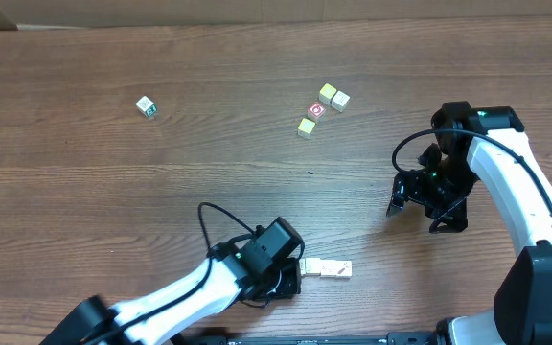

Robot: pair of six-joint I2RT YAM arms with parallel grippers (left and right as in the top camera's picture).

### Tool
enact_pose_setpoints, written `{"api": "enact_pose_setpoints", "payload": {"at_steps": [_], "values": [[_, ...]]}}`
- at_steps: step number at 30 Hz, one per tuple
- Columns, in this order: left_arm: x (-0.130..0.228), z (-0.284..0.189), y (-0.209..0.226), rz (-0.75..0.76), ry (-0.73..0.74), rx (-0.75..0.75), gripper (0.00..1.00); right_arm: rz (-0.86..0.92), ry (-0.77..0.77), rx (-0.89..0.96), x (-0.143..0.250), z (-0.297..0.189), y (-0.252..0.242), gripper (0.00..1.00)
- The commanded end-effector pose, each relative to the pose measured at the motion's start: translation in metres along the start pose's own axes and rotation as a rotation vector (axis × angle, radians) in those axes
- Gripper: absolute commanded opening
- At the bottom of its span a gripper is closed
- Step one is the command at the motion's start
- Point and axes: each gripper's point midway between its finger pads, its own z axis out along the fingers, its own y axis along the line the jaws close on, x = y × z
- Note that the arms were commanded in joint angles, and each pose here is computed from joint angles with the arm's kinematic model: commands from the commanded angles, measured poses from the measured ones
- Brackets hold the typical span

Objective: Flip 4 blocks

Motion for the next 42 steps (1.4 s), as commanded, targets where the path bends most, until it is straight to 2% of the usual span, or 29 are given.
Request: {"api": "enact_pose_setpoints", "payload": {"at_steps": [1,33,39,42], "values": [[0.003,0.014,0.003,-0.036,0.049,-0.018,0.04,-0.012,-0.007,-0.008,-0.001,-0.002,0.003,0.87],[-0.006,0.017,-0.012,-0.008,0.027,0.049,0.04,-0.011,-0.004,-0.006,-0.001,-0.002,0.002,0.87],[0.007,0.013,-0.025,0.065,0.059,0.092,0.04,-0.012,-0.004,-0.006,-0.001,-0.002,0.002,0.87],[0.015,0.001,-0.029,0.121,0.029,0.077,0.04,-0.012,-0.004,-0.006,-0.001,-0.002,0.002,0.87]]}}
